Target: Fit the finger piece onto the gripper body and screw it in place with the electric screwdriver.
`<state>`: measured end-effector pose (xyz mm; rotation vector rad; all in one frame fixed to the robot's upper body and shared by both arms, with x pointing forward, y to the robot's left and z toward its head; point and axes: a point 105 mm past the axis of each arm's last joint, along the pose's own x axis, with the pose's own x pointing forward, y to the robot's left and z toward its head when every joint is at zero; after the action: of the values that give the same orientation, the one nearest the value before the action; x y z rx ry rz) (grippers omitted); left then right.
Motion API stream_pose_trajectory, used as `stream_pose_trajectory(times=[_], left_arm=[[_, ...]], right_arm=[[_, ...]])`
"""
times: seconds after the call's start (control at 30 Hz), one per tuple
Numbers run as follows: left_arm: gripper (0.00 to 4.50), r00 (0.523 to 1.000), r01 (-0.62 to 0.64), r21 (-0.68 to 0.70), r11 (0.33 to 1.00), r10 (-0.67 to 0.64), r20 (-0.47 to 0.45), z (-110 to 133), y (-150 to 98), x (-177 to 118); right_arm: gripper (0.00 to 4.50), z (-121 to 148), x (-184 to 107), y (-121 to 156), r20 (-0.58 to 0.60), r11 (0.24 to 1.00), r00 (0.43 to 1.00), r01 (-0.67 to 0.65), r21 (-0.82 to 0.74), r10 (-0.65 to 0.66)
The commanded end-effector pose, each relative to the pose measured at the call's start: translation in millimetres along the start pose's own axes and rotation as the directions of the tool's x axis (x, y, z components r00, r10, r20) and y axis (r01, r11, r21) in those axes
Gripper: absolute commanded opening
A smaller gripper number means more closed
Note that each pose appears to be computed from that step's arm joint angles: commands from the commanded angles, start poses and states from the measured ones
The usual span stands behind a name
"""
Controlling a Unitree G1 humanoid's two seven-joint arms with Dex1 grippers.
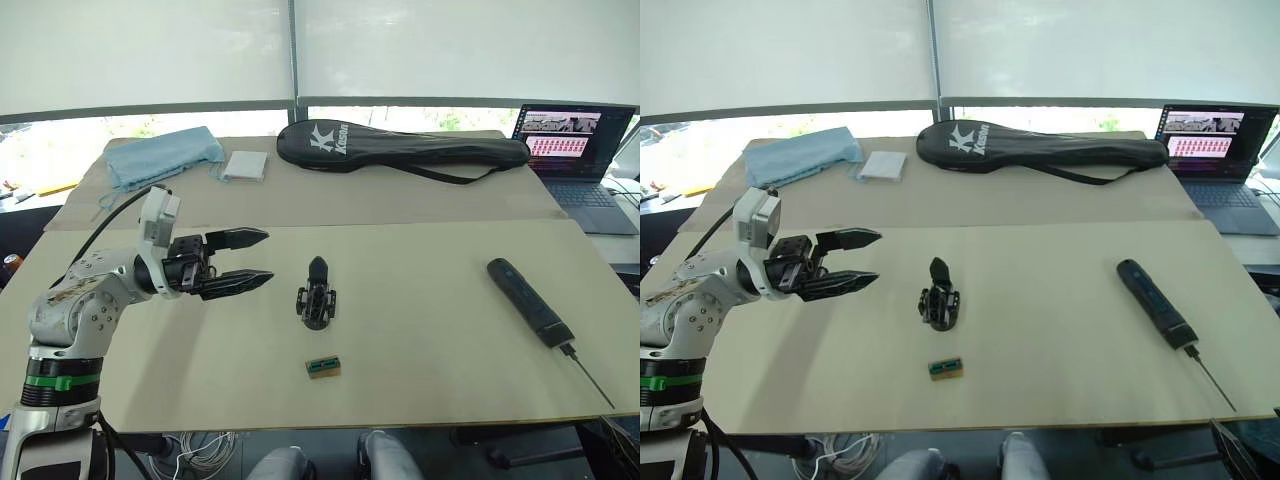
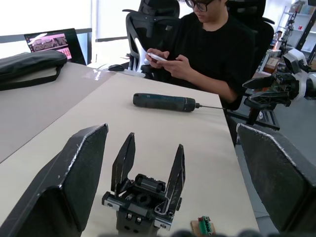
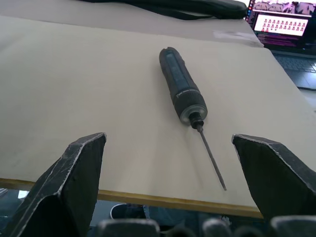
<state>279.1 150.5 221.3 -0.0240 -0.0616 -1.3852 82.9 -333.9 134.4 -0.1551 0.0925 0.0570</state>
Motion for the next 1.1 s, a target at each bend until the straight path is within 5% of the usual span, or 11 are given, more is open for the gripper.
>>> stream_pose_trajectory(times=[0.03, 0.23, 0.37, 0.47, 0.8, 1.1], left_arm=[[4.42, 0.999, 0.031, 0.079, 0.996, -0.032, 0.008, 13, -7, 11], [4.42, 0.997, 0.079, 0.143, 0.987, -0.075, -0.028, 11, -15, 25], [4.42, 0.995, 0.096, 0.166, 0.982, -0.092, -0.029, 11, -19, 32], [4.42, 0.995, 0.097, 0.159, 0.983, -0.091, -0.043, 9, -19, 34], [4.42, 0.995, 0.099, 0.159, 0.982, -0.097, -0.017, 7, -25, 37], [4.42, 0.992, 0.127, 0.133, 0.983, -0.123, -0.037, 4, -29, 33]], right_arm=[[4.5, 19, 8, -4, 0.033, 1.0, 0.999, -0.015, -0.013, 0.015], [4.5, 25, 40, -16, -0.045, 0.994, 0.993, -0.11, 0.01, 0.11], [4.5, 26, 85, -49, -0.302, 0.993, 0.95, -0.102, -0.051, 0.082], [4.5, 25, 114, -50, -0.434, 0.969, 0.878, -0.242, -0.044, 0.2], [4.5, 16, 173, -59, -0.551, 0.946, 0.795, -0.322, -0.028, 0.254], [4.5, -6, 186, -45, -0.626, 0.918, 0.706, -0.394, 0.043, 0.332]])
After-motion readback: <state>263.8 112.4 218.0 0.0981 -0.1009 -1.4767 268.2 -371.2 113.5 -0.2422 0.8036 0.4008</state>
